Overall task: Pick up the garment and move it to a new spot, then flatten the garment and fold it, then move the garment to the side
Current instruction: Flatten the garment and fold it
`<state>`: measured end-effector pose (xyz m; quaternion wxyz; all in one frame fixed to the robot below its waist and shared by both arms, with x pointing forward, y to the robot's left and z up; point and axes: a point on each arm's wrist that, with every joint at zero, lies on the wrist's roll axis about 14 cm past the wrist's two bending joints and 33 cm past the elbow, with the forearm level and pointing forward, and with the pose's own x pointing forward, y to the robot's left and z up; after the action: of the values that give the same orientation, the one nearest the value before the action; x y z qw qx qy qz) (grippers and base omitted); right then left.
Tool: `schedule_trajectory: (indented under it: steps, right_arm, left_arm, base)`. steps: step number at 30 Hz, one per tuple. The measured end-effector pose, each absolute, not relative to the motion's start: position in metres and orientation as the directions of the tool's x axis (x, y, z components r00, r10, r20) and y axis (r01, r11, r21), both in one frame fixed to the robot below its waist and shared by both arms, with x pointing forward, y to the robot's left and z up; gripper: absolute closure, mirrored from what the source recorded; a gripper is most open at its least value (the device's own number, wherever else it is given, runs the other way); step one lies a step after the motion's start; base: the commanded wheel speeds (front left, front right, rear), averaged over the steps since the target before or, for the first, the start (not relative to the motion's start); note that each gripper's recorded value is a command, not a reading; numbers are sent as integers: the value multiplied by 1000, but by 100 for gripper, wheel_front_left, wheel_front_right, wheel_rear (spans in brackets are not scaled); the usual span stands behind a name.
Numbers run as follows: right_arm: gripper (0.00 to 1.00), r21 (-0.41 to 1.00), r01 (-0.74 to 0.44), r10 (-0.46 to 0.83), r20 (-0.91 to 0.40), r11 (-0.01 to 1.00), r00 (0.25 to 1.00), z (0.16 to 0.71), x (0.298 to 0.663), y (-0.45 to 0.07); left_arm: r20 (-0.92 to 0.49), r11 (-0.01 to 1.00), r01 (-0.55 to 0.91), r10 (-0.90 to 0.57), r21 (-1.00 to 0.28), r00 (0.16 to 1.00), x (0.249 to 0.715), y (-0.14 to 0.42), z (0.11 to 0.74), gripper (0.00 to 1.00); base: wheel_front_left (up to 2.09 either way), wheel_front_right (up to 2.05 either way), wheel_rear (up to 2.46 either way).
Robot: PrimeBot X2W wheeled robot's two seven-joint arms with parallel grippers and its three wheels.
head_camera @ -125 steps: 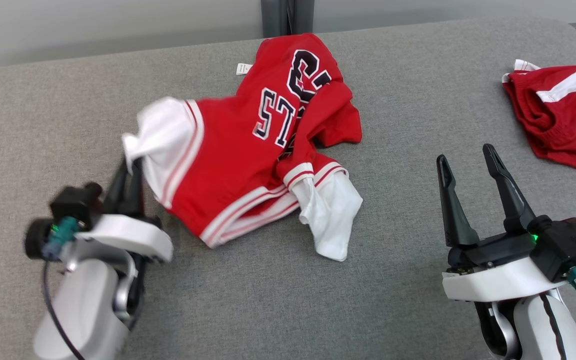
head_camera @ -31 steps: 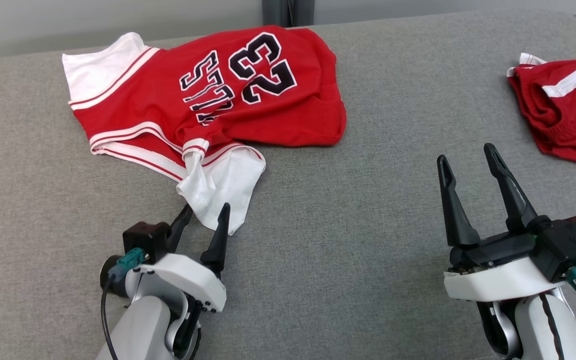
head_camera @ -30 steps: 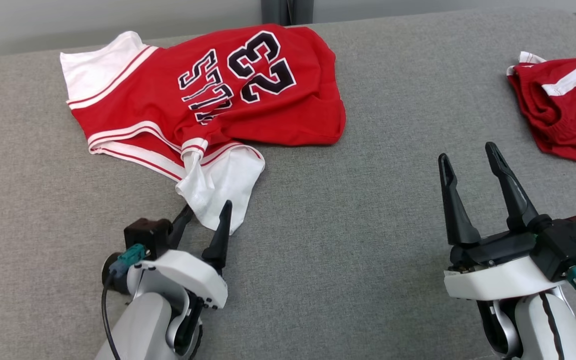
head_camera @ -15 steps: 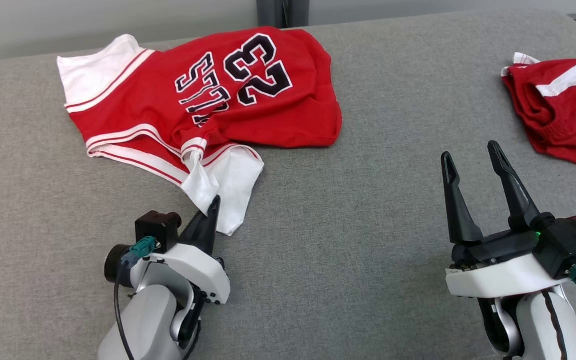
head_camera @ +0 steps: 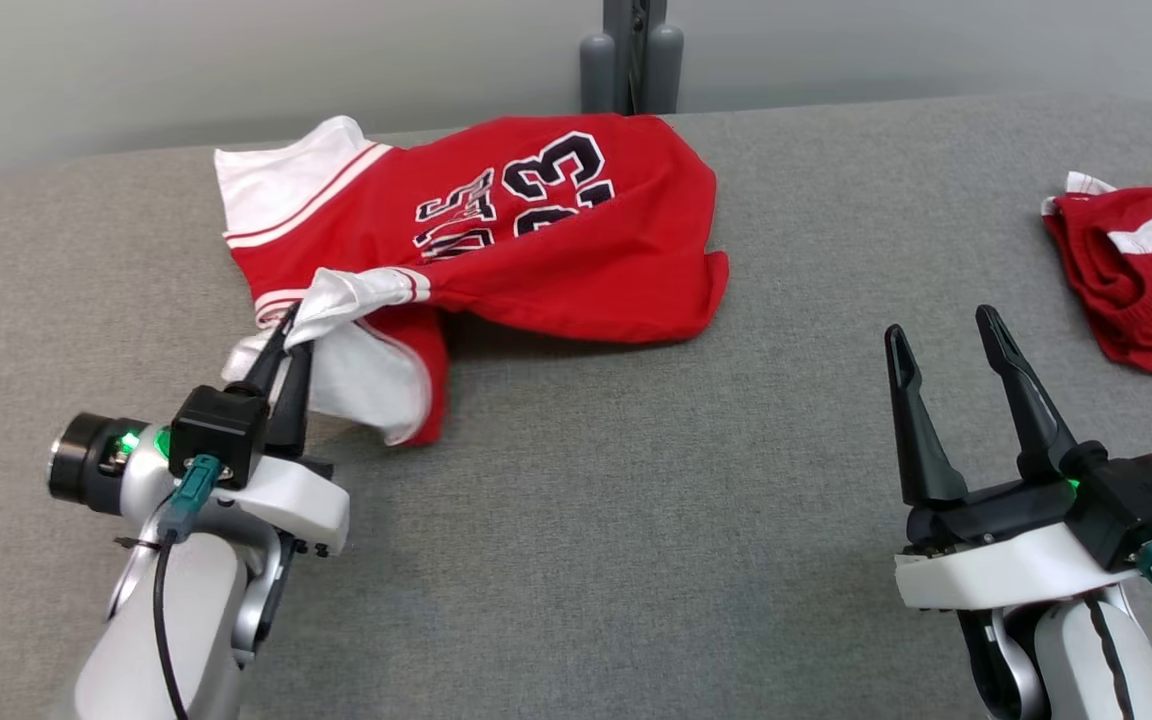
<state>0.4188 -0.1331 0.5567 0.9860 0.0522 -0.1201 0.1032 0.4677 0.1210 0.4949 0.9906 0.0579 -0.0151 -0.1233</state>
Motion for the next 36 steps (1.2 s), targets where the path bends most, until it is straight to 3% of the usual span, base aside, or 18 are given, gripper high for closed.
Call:
schedule_trajectory:
  steps: [8, 12, 17, 19, 28, 30, 31, 36]
  right_arm:
    - [0, 97, -240, 209, 254, 966, 944, 559, 416, -125]
    - [0, 101, -247, 215, 253, 964, 943, 559, 415, -122]
    - [0, 104, -254, 221, 254, 962, 941, 559, 415, -119]
    - [0, 105, -257, 223, 255, 961, 941, 560, 415, -118]
    - [0, 103, -270, 237, 251, 957, 938, 559, 412, -114]
    - [0, 100, -271, 240, 251, 957, 938, 559, 412, -113]
    - [0, 98, -271, 240, 250, 958, 938, 559, 412, -113]
    - [0, 85, -264, 237, 242, 961, 941, 556, 413, -115]
  left_arm:
    - [195, 897, 195, -290, 396, 937, 455, 135, 557, 100]
    - [190, 855, 218, -340, 471, 921, 444, 130, 559, 100]
    - [55, 791, 312, -398, 527, 916, 421, 122, 526, 100]
    - [-75, 764, 369, -391, 529, 917, 403, 126, 491, 100]
    - [-343, 741, 544, -431, 394, 835, 349, 100, 409, 98]
    - [-389, 756, 557, -425, 344, 817, 342, 95, 396, 7]
    - [-396, 768, 552, -421, 323, 816, 341, 93, 393, 0]
    - [-377, 815, 517, -407, 260, 832, 345, 92, 395, 0]
  base:
    - [0, 0, 0]
    - [0, 0, 0]
    - [0, 0, 0]
    - [0, 0, 0]
    - [0, 0, 0]
    - [0, 0, 0]
    - [0, 0, 0]
    - [0, 0, 0]
